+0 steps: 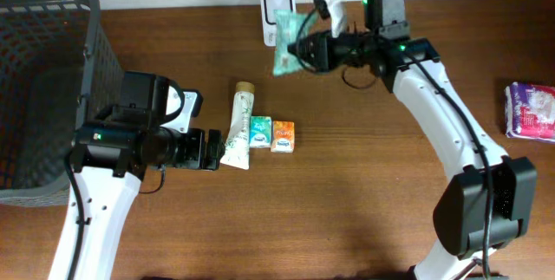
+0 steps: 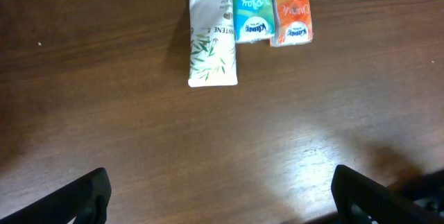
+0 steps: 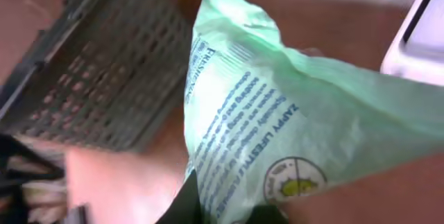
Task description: Scan the item barcode
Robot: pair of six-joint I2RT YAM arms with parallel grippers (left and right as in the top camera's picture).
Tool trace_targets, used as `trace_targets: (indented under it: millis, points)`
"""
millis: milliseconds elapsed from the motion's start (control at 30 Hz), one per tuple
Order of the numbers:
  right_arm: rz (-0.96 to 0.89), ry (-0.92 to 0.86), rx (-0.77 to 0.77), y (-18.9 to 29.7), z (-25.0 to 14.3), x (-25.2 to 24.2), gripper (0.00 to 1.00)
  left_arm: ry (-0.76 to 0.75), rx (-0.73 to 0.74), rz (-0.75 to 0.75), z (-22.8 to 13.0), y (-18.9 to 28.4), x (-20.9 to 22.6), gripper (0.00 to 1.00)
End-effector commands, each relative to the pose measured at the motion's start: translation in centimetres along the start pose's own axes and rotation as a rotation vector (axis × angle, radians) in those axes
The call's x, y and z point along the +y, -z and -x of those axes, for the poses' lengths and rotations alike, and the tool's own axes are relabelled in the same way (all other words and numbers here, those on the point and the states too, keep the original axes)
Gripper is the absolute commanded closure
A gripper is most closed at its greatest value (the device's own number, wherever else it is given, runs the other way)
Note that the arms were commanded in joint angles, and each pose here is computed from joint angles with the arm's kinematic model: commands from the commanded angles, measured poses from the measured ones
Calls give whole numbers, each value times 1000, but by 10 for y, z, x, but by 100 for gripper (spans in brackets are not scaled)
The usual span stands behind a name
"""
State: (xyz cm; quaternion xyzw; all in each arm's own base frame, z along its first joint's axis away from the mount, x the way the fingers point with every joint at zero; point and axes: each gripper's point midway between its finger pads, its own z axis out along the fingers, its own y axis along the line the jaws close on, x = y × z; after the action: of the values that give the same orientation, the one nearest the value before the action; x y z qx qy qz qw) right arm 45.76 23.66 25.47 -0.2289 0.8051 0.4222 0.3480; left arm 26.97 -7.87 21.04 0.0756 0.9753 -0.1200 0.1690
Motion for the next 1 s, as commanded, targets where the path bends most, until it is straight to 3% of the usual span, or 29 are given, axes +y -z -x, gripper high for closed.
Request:
trace_targets:
  millis: [0,200,333,400,433,567,733,833,933,967]
  points:
    - [-24,130,-98,1,32,18,93,-27,-6,-4,0,2,-2,1]
    - [-19,125,-95,1,31,19,93,-27,-6,-4,0,2,-2,1]
    - [-45,-25,47,0,-8,11,96,-27,-6,-4,0,2,-2,1]
    - [-200,-93,115,5,-29,-15,96,-27,-6,-4,0,2,-2,1]
    - [-415,-125,169,18,-46,-48,96,-27,-6,-4,0,2,-2,1]
    - [-961,-221,377,87,-105,-112,96,-27,-6,-4,0,2,-2,1]
    - [-1118,-271,701,112,-182,-133,96,-27,-6,-4,0,2,-2,1]
    - [-1270,-270,790,133,-215,-150,96,-27,-6,-4,0,2,-2,1]
    - [-1272,-272,809,129,-232,-157,95,-27,-6,-4,0,2,-2,1]
    - [-1271,-272,806,126,-238,-160,89,-27,-6,-4,0,2,-2,1]
